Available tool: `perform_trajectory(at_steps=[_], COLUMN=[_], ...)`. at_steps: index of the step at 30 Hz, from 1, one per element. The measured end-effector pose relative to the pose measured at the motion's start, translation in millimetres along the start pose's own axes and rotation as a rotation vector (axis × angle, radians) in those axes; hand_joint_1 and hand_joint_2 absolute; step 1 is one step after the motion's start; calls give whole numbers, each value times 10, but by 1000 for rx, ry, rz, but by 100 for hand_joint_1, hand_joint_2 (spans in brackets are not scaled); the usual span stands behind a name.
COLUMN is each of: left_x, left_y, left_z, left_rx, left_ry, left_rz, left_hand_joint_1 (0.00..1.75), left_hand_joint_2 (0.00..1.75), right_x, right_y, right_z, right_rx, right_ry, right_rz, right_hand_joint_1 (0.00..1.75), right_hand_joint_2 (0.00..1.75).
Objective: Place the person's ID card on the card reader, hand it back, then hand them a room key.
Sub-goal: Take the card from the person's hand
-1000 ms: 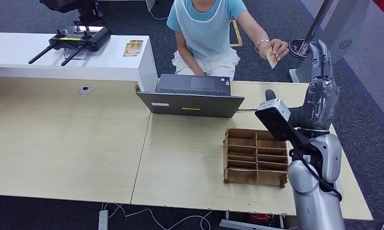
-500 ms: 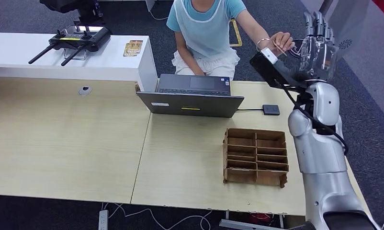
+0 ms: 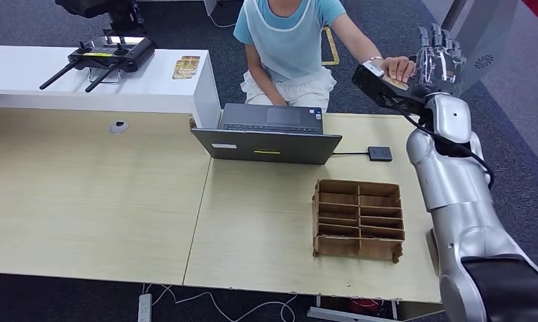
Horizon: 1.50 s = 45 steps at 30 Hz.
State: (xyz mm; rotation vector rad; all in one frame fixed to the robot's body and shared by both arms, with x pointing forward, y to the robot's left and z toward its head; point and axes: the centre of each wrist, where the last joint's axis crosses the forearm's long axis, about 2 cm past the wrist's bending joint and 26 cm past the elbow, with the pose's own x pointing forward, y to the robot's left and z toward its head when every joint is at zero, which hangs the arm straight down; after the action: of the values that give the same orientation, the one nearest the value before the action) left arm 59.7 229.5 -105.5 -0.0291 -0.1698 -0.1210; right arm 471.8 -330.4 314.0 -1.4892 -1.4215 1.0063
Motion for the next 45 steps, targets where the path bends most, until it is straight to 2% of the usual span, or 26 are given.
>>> perform_trajectory(at_steps=[4,5,8,9,12,26,35,40,45], left_x=[-1,-1,-2,-2,-3,-2,-2,-2,-3], left_y=[4,5,13,15,19,19,18,18,18], left_z=[0,0,-1,-1,-1,-1,-1,-1,-1], left_rx=[3,3,5,6,8,9,9,9,10], left_ry=[0,0,1,2,7,9,9,9,9], left_rz=[-3,-3,-3,-3,-2,6,9,12,16], left_hand_joint_1=[0,0,0,0,0,0,0,0,0], left_hand_joint_2=[0,0,0,0,0,0,0,0,0], right_x=[-68,-89,-150,-168,-204,-246,-254,-250,-301], right_y=[28,34,58,66,86,146,202,221,155], right_z=[-43,-48,-51,-49,-43,-25,32,97,163], right_rx=[16,17,22,24,27,53,35,-7,-67], right_ry=[34,41,57,61,70,47,43,58,70], right_rz=[38,45,61,64,71,70,3,-80,-242], right_hand_joint_1=[4,28,137,155,172,175,175,175,175], right_hand_joint_2=[175,175,175,175,175,175,175,175,175])
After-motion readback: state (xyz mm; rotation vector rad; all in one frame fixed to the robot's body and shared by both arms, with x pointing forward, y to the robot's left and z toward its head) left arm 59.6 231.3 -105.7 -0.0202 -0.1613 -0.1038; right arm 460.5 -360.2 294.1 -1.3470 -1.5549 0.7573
